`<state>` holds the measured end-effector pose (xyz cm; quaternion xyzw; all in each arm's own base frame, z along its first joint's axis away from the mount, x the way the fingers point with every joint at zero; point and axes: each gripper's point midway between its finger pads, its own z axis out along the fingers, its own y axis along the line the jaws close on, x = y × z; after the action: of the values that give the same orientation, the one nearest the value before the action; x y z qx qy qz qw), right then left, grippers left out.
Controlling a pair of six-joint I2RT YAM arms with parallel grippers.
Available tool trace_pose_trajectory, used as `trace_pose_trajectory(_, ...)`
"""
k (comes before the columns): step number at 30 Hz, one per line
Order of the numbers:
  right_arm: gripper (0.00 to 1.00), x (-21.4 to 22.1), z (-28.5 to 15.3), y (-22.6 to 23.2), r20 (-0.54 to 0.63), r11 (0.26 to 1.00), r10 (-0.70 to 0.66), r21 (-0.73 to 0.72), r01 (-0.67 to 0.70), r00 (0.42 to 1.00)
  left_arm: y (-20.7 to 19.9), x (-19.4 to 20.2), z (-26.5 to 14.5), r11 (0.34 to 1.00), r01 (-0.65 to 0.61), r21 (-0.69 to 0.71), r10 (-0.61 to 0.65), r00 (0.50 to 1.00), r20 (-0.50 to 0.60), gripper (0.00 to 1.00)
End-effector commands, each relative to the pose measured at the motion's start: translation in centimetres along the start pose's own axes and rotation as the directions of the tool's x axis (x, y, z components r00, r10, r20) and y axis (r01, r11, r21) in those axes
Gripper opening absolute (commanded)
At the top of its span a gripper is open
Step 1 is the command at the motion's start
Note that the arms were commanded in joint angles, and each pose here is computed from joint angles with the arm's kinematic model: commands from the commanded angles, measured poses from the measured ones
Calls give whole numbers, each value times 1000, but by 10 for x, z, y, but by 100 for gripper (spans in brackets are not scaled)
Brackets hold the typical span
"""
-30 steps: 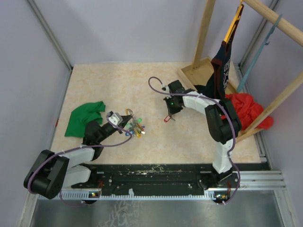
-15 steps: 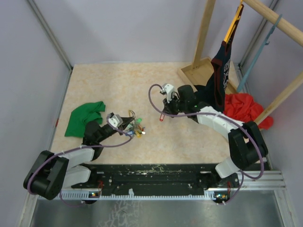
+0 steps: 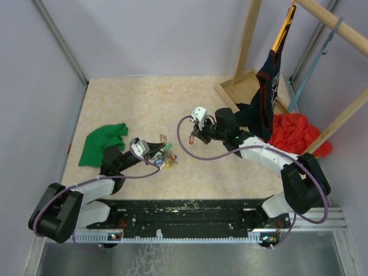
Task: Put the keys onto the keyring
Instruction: Insert the key onto the keyring.
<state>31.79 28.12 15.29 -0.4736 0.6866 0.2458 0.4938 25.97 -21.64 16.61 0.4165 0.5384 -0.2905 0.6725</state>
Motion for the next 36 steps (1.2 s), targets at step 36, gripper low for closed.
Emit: trace_pose_trajectory(36, 0, -59, -3, 94, 239, 842, -484, -134, 522, 842, -27, -9, 13, 960, -110, 258, 96, 993, 66, 0)
